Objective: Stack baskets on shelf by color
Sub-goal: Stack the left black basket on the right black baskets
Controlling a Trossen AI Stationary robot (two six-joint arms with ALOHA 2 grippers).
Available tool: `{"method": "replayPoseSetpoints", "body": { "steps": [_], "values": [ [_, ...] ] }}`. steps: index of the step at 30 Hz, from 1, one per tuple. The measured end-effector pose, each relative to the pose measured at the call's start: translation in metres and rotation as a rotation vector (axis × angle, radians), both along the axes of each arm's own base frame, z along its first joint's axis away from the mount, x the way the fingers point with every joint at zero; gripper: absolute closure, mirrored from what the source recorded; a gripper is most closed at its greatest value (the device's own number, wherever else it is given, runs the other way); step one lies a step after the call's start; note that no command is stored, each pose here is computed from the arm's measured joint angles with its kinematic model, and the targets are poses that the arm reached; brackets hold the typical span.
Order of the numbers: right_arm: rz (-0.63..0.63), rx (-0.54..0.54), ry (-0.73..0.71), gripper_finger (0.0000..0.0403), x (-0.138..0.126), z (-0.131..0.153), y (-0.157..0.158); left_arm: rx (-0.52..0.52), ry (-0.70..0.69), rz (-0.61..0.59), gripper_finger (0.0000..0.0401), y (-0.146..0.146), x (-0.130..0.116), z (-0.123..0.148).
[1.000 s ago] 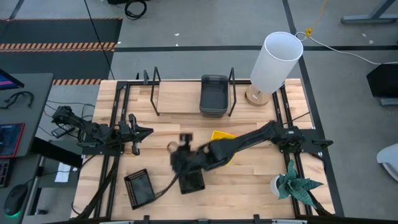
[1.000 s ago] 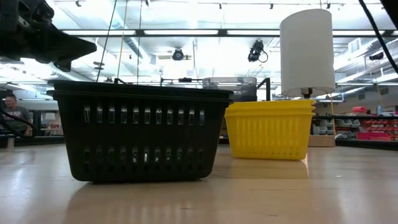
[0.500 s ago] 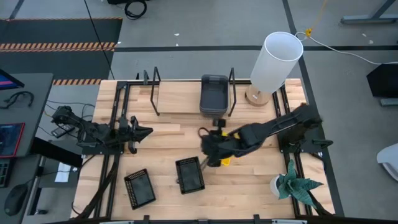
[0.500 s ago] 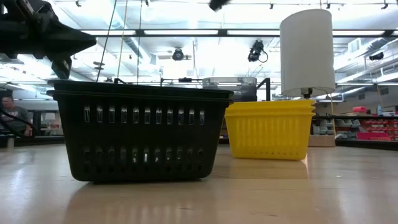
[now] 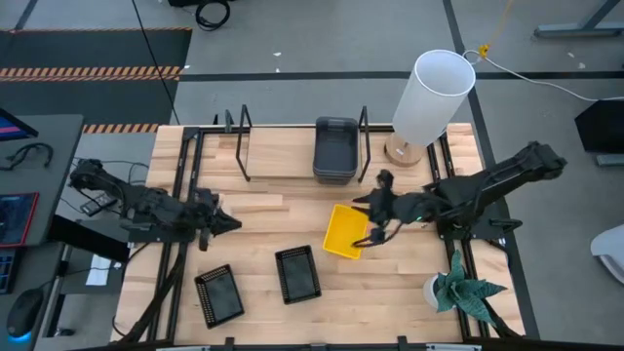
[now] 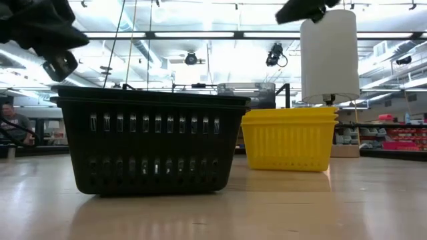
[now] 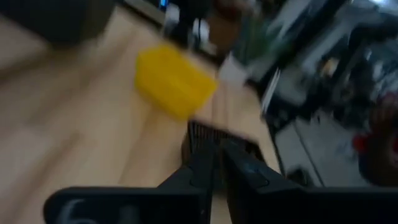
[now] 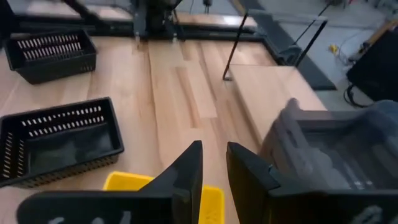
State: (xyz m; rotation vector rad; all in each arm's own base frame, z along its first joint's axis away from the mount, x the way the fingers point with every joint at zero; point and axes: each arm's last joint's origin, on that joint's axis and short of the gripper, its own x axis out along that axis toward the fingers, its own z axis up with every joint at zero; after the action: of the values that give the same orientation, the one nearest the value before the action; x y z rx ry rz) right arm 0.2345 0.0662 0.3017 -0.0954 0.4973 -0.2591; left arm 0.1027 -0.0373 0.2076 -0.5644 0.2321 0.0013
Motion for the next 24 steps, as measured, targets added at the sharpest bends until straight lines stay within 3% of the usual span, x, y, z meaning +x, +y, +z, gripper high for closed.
{"method": "replayPoseSetpoints", "body": {
  "steps": [8, 17, 24],
  "values": [
    [0.017, 0.049, -0.208, 0.0325, -0.037, -0.004, -0.016, -0.053, 0.518, -0.116, 0.0354, -0.012, 0.006, 0.0],
    [0.001, 0.063, -0.222, 0.0325, -0.044, -0.013, -0.018, -0.112, 0.728, -0.35, 0.0259, -0.05, 0.021, 0.01],
    [0.001, 0.069, -0.246, 0.0325, -0.042, -0.011, -0.017, -0.079, 0.914, -0.33, 0.02, -0.076, 0.025, -0.002]
  ]
}}
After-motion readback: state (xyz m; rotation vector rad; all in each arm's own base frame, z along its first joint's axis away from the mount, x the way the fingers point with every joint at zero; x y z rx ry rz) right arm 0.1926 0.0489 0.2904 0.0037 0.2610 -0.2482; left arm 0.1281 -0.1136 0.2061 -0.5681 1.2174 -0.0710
